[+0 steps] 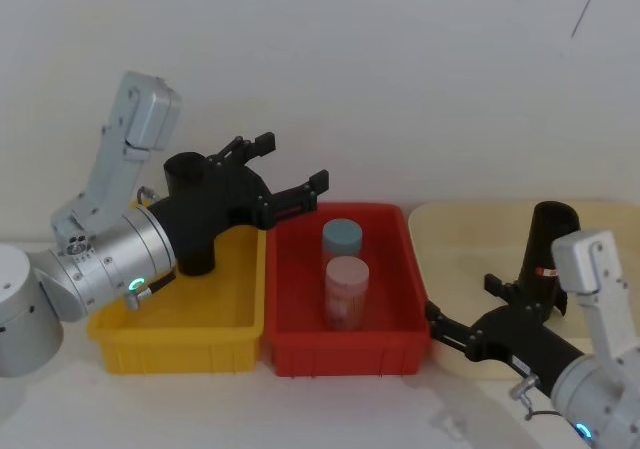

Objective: Pick up the garbage bag with the one hand and transfer it to the other hand.

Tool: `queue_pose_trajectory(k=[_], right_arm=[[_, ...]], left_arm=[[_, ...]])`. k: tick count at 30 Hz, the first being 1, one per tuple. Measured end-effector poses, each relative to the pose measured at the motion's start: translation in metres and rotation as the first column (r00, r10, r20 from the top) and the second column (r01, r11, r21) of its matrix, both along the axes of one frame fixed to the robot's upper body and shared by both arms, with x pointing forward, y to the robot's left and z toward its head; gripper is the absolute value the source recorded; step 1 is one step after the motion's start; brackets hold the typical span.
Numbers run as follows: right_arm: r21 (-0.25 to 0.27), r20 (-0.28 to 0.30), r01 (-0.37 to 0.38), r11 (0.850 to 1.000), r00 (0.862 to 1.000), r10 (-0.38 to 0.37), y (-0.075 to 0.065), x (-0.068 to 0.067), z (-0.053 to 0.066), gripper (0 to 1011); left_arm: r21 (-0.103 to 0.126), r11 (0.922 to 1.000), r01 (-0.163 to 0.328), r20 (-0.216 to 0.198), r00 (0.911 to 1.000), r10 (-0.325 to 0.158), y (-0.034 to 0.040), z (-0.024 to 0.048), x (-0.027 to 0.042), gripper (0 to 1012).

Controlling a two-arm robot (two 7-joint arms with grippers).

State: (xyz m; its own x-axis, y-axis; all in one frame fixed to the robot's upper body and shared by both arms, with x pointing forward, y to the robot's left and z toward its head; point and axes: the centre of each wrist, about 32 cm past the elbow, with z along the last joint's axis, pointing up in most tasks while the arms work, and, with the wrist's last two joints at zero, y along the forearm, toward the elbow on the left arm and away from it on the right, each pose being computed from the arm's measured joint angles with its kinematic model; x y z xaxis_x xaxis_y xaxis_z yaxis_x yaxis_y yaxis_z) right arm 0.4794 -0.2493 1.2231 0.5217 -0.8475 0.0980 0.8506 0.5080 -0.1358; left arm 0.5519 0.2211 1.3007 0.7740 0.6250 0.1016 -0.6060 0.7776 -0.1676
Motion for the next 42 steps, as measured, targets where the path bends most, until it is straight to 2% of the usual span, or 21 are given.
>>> queue_pose_trajectory(k=[11, 25, 42], right_arm=[[-0.017, -0.003, -0.062, 0.998, 0.998, 0.062, 0.018, 0.019, -0.007, 999], [-0.027, -0.005, -0.144, 0.989, 0.99, 0.144, 0.043, 0.043, -0.008, 999], [-0.036, -0.023, -0.197, 0.98, 0.98, 0.196, 0.063, 0.069, -0.009, 999]], left_arm=[[0.0, 1.0, 0.0, 0.0, 1.0, 0.0, 0.0, 0.0, 0.0, 1002], [0.0, 1.0, 0.0, 0.0, 1.0, 0.0, 0.0, 0.0, 0.0, 1001], [0.0, 1.0, 0.0, 0.0, 1.0, 0.0, 0.0, 0.0, 0.0, 1002]])
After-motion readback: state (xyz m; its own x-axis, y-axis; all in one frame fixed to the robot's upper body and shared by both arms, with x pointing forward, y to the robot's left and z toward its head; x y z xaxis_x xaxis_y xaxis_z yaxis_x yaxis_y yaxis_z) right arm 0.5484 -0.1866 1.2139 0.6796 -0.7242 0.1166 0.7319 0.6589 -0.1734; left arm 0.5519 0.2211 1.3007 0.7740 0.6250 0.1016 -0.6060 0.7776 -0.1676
